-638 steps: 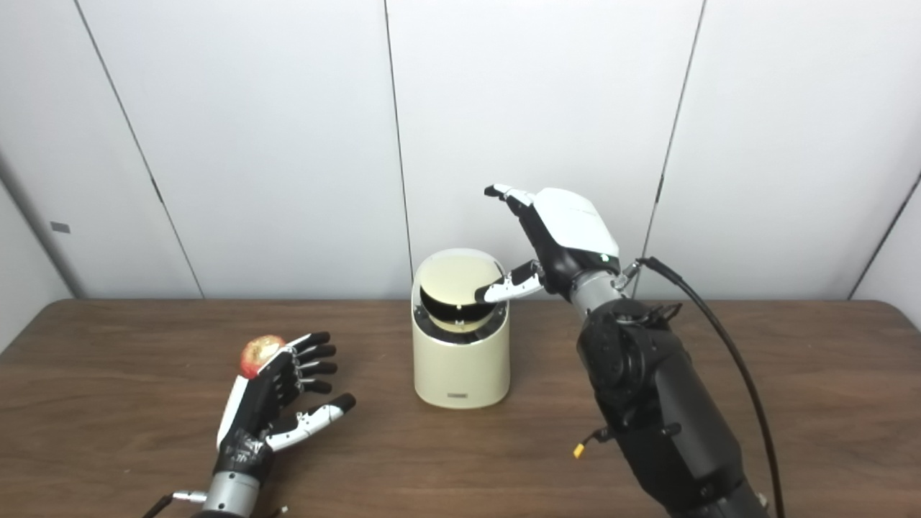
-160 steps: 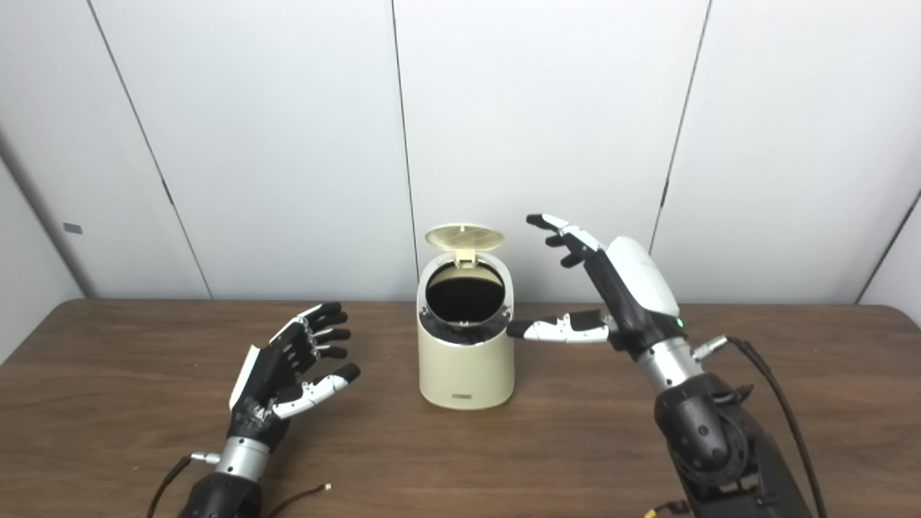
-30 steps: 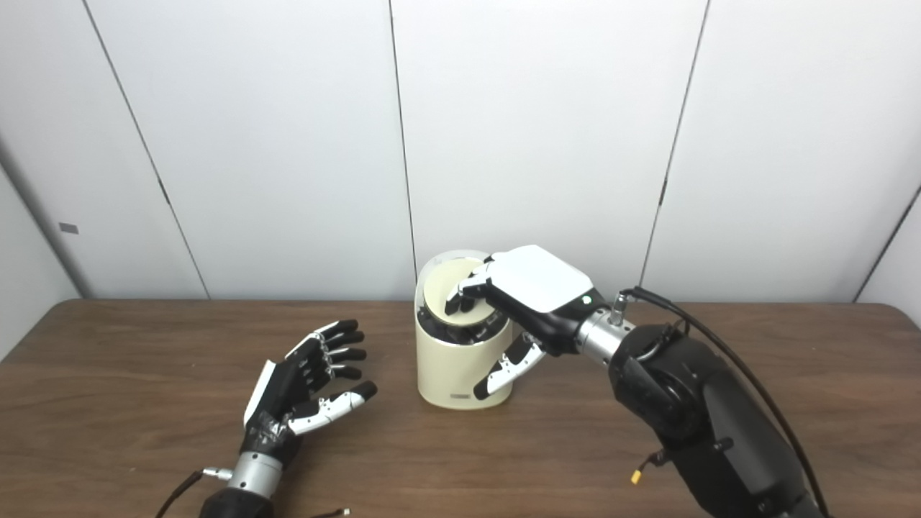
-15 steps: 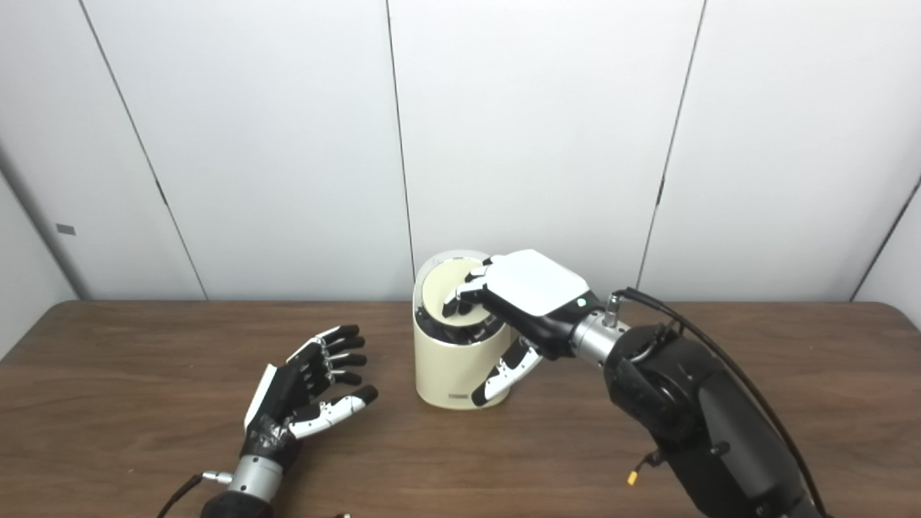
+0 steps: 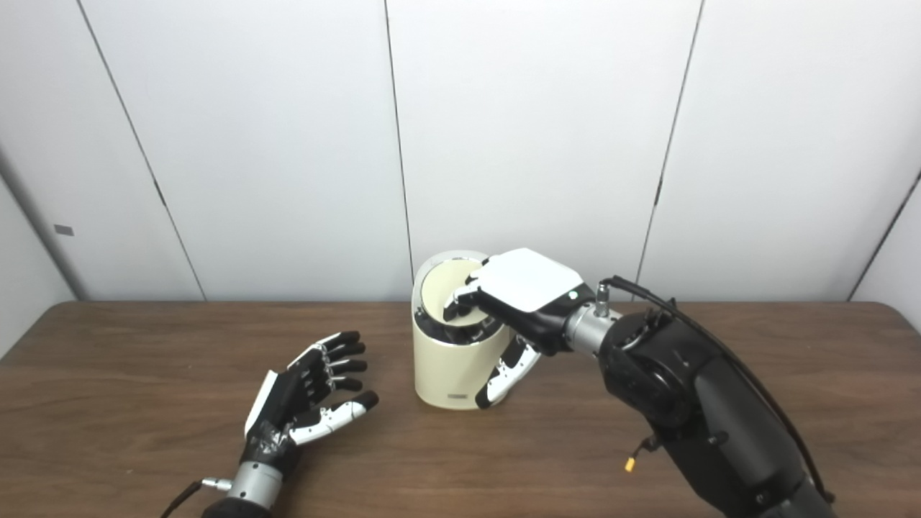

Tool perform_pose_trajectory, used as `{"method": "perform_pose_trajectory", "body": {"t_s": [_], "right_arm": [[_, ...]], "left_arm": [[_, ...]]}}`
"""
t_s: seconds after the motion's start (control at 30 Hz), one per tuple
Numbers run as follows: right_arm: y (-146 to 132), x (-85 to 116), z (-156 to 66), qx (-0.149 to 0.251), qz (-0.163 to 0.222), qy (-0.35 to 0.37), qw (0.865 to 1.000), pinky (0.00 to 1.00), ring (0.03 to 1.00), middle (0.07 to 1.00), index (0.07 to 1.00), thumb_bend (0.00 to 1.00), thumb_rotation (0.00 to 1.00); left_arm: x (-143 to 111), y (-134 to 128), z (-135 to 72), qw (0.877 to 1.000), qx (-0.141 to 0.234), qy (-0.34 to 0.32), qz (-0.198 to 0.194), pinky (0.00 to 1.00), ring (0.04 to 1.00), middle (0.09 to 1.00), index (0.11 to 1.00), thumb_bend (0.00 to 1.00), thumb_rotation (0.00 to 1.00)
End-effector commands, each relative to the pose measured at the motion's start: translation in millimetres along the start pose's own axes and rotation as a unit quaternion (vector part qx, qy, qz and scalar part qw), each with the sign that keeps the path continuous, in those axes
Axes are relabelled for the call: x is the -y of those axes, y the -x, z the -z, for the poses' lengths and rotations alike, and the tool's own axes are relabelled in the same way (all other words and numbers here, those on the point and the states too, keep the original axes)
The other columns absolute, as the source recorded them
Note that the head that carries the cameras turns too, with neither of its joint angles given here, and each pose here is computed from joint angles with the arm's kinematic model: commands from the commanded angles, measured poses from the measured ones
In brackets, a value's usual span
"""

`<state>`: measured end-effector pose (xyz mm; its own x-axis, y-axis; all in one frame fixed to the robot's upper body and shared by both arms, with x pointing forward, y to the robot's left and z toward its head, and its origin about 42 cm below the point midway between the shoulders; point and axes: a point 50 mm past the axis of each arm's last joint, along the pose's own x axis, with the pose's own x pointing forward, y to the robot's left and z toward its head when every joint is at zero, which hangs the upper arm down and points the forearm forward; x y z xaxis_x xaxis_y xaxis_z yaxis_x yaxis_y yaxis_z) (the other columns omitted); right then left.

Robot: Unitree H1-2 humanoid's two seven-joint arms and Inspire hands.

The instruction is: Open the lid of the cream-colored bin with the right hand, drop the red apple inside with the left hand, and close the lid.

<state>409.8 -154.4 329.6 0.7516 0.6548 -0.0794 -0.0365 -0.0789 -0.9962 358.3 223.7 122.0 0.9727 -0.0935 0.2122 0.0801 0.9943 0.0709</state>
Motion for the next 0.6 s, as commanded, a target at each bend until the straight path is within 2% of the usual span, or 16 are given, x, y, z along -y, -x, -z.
{"method": "perform_pose_trajectory", "body": {"t_s": [0.0,0.23,0.57], "right_arm": [[2.7,-2.2,4.9,-0.01,-0.048,0.008,0.999,0.95,0.875,0.738,0.746,0.75,0.42],[1.8,-0.5,4.1,-0.013,-0.083,0.003,0.996,0.94,0.882,0.745,0.747,0.73,0.45],[1.7,1.0,5.2,-0.013,-0.101,-0.004,0.995,0.92,0.878,0.749,0.746,0.74,0.45]], "left_arm": [[1.3,-5.3,-10.5,1.0,0.026,-0.002,-0.002,0.62,0.713,0.776,0.793,0.7,0.07],[1.2,-6.2,-10.9,1.0,0.03,0.001,-0.004,0.61,0.705,0.765,0.788,0.71,0.06],[0.5,-6.6,-10.3,1.0,0.029,0.002,-0.002,0.61,0.698,0.761,0.784,0.71,0.07]]}}
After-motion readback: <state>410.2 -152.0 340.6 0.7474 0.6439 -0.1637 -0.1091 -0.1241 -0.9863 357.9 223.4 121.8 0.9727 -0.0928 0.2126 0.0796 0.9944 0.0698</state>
